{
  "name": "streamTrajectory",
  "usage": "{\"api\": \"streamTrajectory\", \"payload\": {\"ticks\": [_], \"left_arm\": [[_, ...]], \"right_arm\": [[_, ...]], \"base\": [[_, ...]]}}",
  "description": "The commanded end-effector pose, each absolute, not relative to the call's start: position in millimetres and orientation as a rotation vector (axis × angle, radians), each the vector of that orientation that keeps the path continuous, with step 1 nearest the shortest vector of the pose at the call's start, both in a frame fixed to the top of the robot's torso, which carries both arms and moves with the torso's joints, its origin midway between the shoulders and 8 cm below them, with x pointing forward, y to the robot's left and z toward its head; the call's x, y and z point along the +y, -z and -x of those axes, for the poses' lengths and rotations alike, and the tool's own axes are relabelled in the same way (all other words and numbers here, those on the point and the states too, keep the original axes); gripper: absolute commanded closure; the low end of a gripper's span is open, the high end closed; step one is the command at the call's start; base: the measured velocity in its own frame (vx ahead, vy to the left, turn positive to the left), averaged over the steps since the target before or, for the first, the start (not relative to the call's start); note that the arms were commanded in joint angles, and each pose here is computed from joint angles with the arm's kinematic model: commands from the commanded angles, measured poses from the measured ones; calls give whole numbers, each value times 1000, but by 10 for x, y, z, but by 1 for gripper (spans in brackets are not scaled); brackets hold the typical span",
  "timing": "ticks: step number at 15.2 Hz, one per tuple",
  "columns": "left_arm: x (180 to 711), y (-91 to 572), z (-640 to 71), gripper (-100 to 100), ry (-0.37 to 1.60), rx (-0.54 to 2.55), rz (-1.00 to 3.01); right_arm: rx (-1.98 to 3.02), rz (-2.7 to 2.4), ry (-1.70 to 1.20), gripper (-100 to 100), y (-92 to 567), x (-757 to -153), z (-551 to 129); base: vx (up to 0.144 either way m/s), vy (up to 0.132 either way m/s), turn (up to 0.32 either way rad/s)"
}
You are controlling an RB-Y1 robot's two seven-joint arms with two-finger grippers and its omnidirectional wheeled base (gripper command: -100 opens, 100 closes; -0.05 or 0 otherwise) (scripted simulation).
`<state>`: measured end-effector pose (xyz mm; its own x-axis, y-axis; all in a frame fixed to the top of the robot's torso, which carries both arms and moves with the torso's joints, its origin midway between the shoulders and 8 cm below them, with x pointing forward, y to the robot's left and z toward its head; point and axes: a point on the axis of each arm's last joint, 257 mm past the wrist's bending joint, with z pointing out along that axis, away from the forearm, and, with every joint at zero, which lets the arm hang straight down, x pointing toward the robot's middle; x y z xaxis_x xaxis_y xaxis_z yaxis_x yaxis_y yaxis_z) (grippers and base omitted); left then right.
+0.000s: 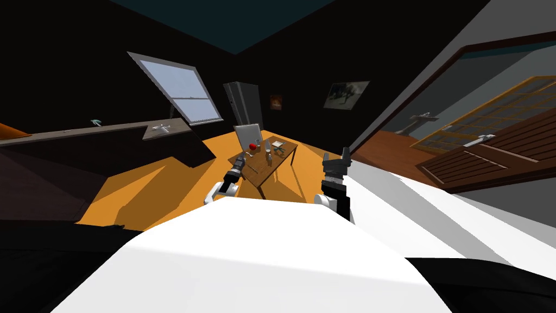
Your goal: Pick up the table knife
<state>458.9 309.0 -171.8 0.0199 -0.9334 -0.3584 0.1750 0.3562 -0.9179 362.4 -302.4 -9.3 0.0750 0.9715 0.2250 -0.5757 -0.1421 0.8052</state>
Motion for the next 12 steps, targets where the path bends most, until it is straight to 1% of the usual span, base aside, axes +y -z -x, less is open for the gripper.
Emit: {"api": "streamTrajectory", "payload": {"ticks": [1, 4, 5, 6, 8, 10, 12], "left_arm": [[3197, 1978, -4604, -100, 973, 1291, 836], [3333, 2270, -4638, -100, 911, 1350, 868], [3336, 2277, -4638, -100, 910, 1351, 869], [3432, 2413, -4677, -100, 862, 1387, 877], [3555, 2599, -4702, -100, 806, 1430, 894], [3616, 2771, -4666, -100, 786, 1452, 921], [3769, 3005, -4658, -100, 721, 1499, 946]], "right_arm": [[559, -944, -1468, 0, 93, -3024, -3624], [559, -944, -1468, 0, 93, -3024, -3624], [559, -944, -1468, 0, 93, -3024, -3624], [559, -944, -1468, 0, 93, -3024, -3624], [559, -944, -1468, 0, 93, -3024, -3624], [559, -944, -1468, 0, 93, -3024, -3624], [559, -944, -1468, 0, 93, -3024, -3624]], "base": [[10, -63, 3], [11, -50, -35], [20, -50, -46], [37, -76, -80], [76, -96, -114], [72, -61, -35], [74, -62, -66]]}}
